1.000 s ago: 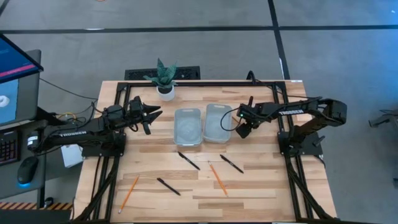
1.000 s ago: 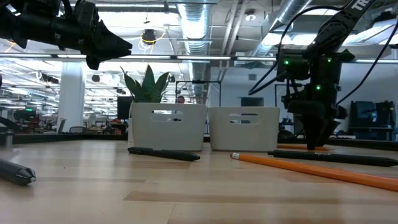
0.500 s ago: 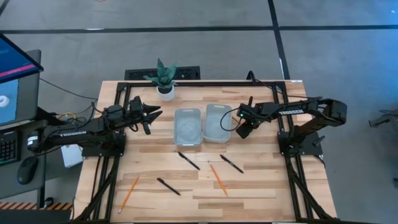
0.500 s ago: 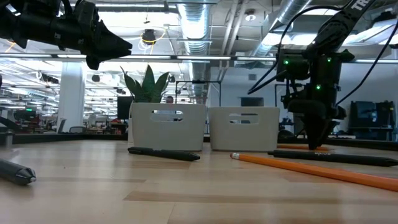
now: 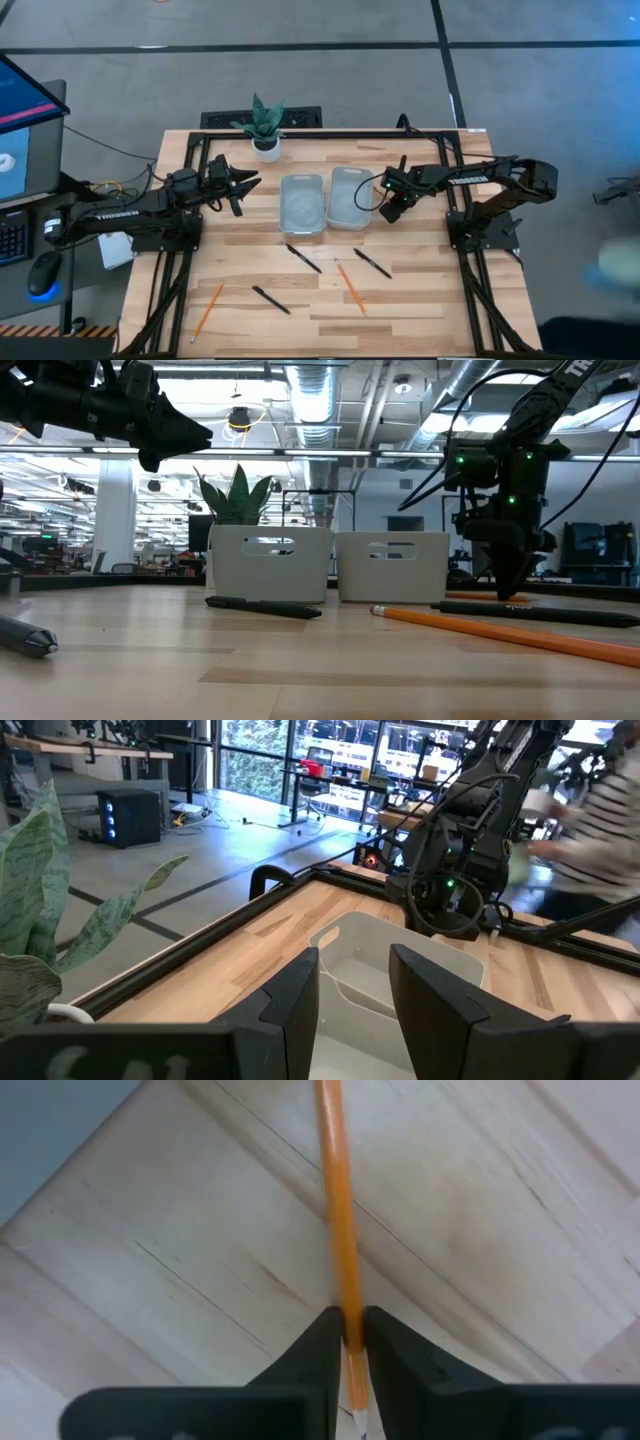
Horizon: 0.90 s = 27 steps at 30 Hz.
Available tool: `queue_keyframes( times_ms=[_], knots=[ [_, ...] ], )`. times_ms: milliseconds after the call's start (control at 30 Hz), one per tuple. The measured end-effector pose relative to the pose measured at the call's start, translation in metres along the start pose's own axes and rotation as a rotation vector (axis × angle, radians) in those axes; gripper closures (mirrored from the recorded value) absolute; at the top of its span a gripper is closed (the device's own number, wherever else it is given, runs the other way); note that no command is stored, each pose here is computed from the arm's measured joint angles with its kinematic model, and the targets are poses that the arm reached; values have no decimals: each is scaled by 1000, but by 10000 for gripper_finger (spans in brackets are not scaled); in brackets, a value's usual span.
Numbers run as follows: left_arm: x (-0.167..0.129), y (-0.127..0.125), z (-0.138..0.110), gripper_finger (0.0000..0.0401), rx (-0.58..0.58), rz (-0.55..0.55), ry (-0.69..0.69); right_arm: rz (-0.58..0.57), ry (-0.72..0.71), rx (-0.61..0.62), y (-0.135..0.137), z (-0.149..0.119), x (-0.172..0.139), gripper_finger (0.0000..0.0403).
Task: Sort pens & pencils
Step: Put the top right orange pencil into the right gray bin
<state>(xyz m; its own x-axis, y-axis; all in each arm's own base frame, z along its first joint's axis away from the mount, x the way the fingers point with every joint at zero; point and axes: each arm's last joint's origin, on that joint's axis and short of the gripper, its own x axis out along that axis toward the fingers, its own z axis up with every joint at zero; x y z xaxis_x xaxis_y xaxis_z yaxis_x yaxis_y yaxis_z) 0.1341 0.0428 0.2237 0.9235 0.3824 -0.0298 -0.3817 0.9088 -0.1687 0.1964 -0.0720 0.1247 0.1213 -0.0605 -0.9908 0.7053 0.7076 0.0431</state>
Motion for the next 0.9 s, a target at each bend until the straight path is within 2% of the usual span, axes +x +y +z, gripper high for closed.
queue_keyframes(
  times_ms=[233,567,900],
  knots=[
    [0,0,0,286,0,0,0,0,-1,0,0,0,0,352],
    [0,0,0,286,0,0,0,-2,-4,1,0,1,-1,352],
    [0,0,0,286,1,1,5,-10,27,-27,5,11,-15,352]
  ],
)
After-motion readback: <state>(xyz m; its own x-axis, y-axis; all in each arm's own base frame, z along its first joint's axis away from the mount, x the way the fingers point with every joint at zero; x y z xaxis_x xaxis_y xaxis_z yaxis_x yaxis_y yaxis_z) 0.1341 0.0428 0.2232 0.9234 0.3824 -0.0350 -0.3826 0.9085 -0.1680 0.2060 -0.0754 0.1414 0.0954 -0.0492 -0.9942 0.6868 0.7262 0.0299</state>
